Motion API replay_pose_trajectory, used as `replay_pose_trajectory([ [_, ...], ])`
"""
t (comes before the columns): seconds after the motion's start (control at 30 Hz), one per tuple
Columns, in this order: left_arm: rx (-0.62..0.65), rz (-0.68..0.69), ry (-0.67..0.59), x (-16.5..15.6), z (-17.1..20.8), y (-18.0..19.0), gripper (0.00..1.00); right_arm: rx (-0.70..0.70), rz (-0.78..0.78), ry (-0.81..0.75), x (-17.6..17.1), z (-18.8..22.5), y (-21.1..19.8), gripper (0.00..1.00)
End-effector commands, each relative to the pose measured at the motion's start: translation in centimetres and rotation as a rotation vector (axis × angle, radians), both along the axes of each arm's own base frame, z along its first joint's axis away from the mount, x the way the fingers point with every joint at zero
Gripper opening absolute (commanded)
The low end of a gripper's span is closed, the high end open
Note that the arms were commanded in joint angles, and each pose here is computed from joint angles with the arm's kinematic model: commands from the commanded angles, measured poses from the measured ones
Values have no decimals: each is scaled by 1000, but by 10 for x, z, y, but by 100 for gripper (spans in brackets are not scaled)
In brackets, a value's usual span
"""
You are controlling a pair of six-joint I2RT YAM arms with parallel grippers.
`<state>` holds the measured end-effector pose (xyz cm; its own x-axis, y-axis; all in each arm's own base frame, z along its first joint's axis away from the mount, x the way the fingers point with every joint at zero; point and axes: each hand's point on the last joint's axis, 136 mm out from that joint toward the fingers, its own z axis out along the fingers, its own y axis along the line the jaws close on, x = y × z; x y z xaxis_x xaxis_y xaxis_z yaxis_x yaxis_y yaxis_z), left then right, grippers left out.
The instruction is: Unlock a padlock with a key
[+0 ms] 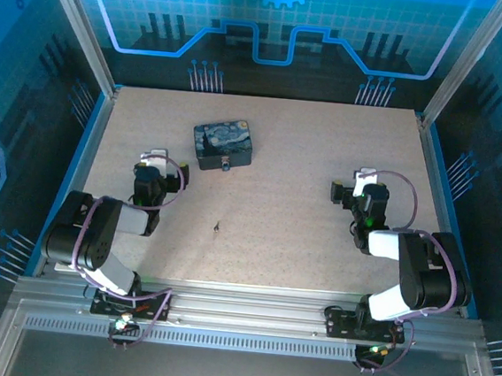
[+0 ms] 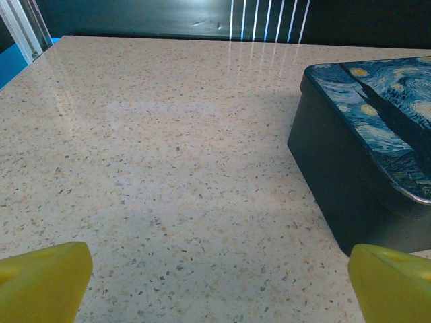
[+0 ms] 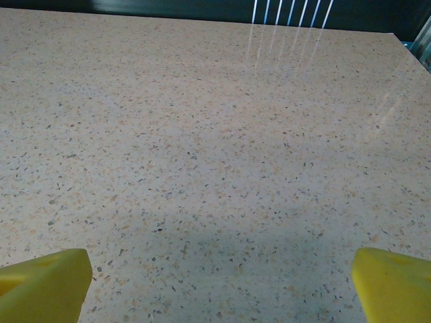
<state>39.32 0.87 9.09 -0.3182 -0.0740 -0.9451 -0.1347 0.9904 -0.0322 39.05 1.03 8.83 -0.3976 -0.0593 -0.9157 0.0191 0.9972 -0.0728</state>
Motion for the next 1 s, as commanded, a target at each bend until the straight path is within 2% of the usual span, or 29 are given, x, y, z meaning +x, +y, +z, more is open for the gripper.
replay_pose_trajectory([
  [0.0,-8,23,-22,2,6,5,99,-3,13,-21,5,7,2,100],
  [0.83,-8,30,-23,1,7,6,99,-3,17,-25,5,7,3,100],
  [0.97,-12,18,-69,-8,18,5,99,-46,41,50,10,22,13,97],
])
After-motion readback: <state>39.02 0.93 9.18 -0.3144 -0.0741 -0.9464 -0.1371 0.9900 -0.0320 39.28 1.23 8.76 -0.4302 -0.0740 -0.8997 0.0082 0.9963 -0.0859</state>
